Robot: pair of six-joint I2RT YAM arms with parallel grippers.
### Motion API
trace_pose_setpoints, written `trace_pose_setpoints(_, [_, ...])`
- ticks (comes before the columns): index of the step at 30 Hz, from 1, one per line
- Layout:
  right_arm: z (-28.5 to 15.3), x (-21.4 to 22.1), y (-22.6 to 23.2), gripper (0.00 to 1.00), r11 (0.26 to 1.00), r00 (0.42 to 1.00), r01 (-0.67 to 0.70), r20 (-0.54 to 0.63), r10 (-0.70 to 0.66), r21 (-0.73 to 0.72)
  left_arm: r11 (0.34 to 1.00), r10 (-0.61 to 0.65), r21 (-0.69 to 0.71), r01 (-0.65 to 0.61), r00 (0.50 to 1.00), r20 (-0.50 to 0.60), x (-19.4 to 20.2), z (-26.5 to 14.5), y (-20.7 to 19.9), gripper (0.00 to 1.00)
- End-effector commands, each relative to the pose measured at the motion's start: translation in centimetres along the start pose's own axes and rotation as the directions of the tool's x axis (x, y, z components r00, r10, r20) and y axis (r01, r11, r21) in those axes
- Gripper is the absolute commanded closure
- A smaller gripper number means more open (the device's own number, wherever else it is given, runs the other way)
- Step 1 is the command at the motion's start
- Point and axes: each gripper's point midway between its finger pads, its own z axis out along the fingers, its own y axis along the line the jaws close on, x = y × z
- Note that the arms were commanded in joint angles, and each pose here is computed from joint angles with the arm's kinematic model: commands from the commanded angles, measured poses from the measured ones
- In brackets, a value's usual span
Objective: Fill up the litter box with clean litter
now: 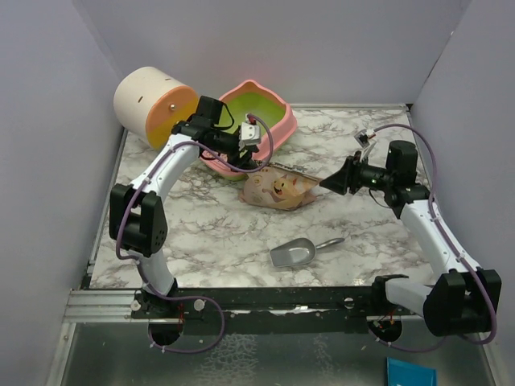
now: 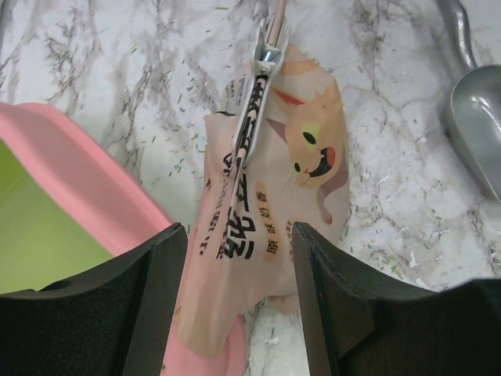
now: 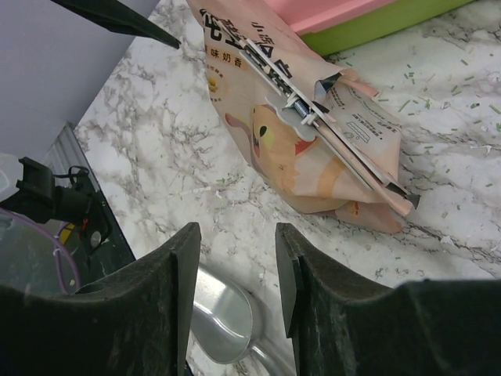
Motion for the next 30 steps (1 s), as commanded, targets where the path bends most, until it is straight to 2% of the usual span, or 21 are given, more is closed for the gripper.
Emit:
trace_pose_setpoints(1, [0.4, -0.8, 0.3, 0.56, 0.999, 1.000, 0.029, -0.001, -0.029, -0.018, 0.993, -0.021, 0.119, 0.010, 0.996, 0.087, -1.0, 0.8, -1.8, 0.41])
trace_pose_setpoints(3, [0.5, -1.0, 0.2, 0.55, 0.999, 0.999, 0.036, -0.002, -0.036, -0.020, 0.993, -0.050, 0.108, 0.046, 0.998, 0.031, 0.8, 1.5, -1.4, 0.43])
trace_pose_setpoints(5, [0.8, -1.3, 0.1, 0.50, 0.999, 0.999, 0.053, -0.001, -0.053, -0.011, 0.993, -0.077, 0.087, 0.081, 0.996, -0.043, 2.7, 2.4, -1.0, 0.49])
trace_pose_setpoints(7, [1.4, -1.8, -0.1, 0.50, 0.996, 0.996, 0.090, -0.011, -0.089, 0.030, 0.994, -0.099, 0.028, 0.104, 0.985, -0.141, 4.4, 3.5, -0.4, 0.63])
trace_pose_setpoints(10, [2.4, -2.5, -0.3, 0.48, 0.981, 0.985, 0.171, -0.035, -0.169, 0.095, 0.998, -0.067, -0.039, 0.058, 0.962, -0.263, 5.8, 4.9, -0.3, 0.79])
trace_pose_setpoints(13, [2.8, -3.7, -0.3, 0.42, 0.958, 0.966, 0.258, -0.019, -0.257, 0.125, 0.996, -0.043, -0.085, 0.020, 0.958, -0.282, 5.2, 5.2, -0.3, 0.98])
trace_pose_setpoints(14, [2.8, -4.2, -0.3, 0.41, 0.946, 0.955, 0.296, -0.003, -0.298, 0.135, 0.994, -0.042, -0.107, 0.013, 0.961, -0.273, 4.7, 5.0, -0.1, 1.00])
trace_pose_setpoints(19, [2.9, -6.0, 0.3, 0.49, 0.846, 0.846, 0.519, 0.067, -0.529, 0.122, 0.979, 0.019, -0.193, -0.071, 0.966, -0.257, 3.4, 3.8, -0.4, 1.00])
trace_pose_setpoints(22, [4.2, -6.3, 0.0, 0.48, 0.820, 0.820, 0.570, 0.021, -0.572, 0.053, 0.965, 0.074, -0.230, -0.129, 0.970, -0.231, 1.6, 3.0, -0.9, 1.00])
trace_pose_setpoints(26, [7.2, -5.3, -0.2, 0.43, 0.776, 0.773, 0.631, -0.081, -0.630, -0.012, 0.957, 0.091, -0.252, -0.142, 0.975, -0.202, 0.0, 2.5, -1.0, 1.00])
trace_pose_setpoints(30, [9.4, -3.3, 0.7, 0.43, 0.737, 0.725, 0.675, -0.162, -0.669, -0.027, 0.949, 0.060, -0.297, -0.110, 0.984, -0.170, -0.4, 2.2, -0.9, 0.88])
